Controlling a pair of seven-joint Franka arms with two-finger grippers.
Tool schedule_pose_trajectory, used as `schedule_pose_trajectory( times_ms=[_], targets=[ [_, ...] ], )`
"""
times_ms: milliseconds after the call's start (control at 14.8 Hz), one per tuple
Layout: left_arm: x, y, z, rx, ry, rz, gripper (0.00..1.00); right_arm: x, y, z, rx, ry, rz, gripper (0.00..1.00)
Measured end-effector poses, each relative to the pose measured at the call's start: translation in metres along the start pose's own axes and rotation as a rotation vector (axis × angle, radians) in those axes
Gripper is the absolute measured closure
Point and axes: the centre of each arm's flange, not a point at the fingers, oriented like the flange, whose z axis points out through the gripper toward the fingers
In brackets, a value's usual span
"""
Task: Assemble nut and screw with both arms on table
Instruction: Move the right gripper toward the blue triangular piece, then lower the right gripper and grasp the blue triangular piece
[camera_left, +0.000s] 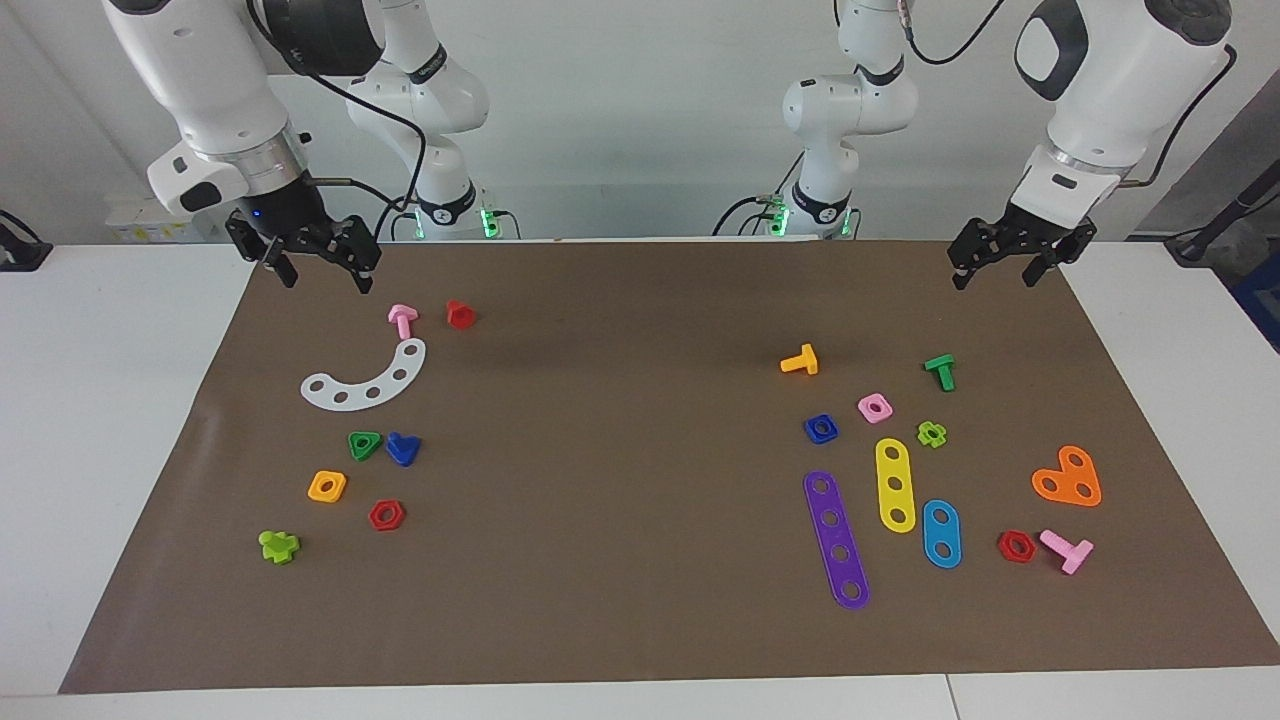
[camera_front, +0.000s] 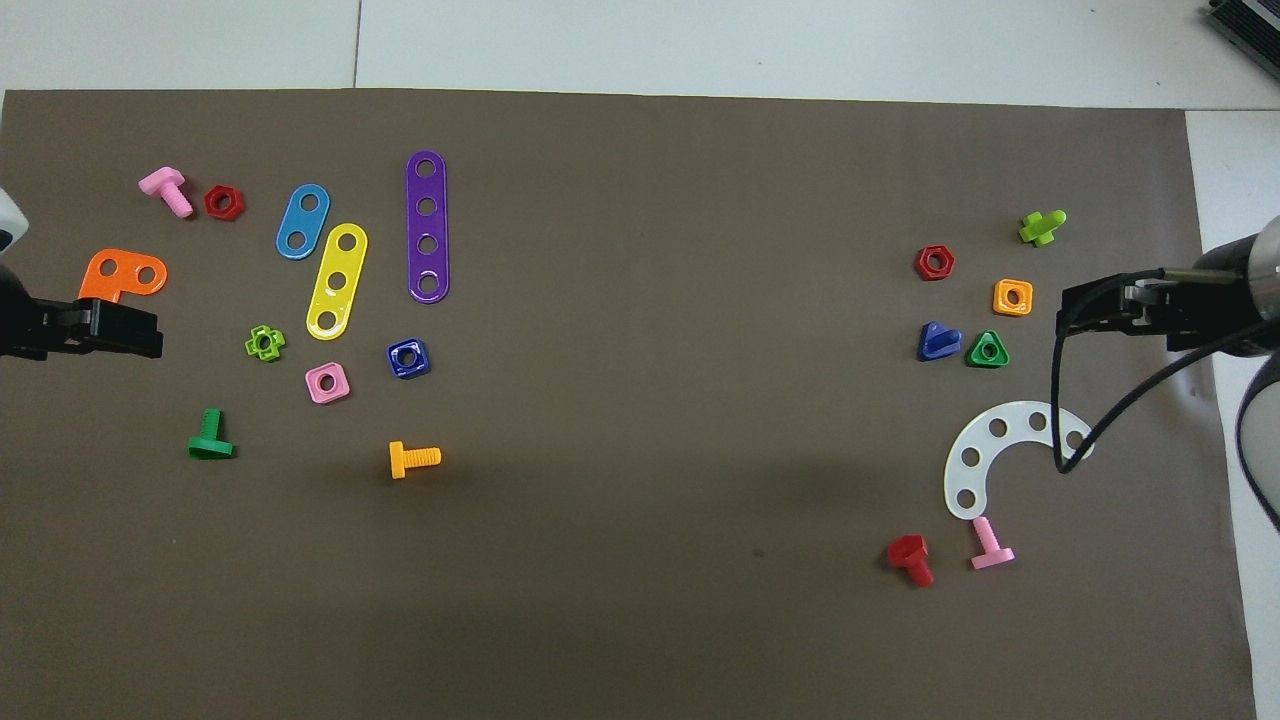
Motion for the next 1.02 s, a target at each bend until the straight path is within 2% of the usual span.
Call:
schedule_pose_trajectory(
  times_ms=[203, 542, 746, 1017],
  targets=[
    [0.0, 0.0, 0.0, 0.0, 0.0, 0.0, 0.0, 0.005, -0.002, 0.049, 0.004, 0.027, -0.046, 0.0],
    [0.0, 0.0, 0.0, 0.0, 0.0, 0.0, 0.0, 0.022, -0.021, 0.157, 0.001, 0.027, -0.227, 0.0],
    [0.0, 0.0, 0.0, 0.0, 0.0, 0.0, 0.0, 0.036, -0.024, 0.212, 0.0, 0.059, -0.3, 0.0],
    [0.0, 0.0, 0.0, 0.0, 0.0, 0.0, 0.0, 0.04, -0.017, 0.258, 0.028, 0.072, -0.351, 0.05]
  ],
)
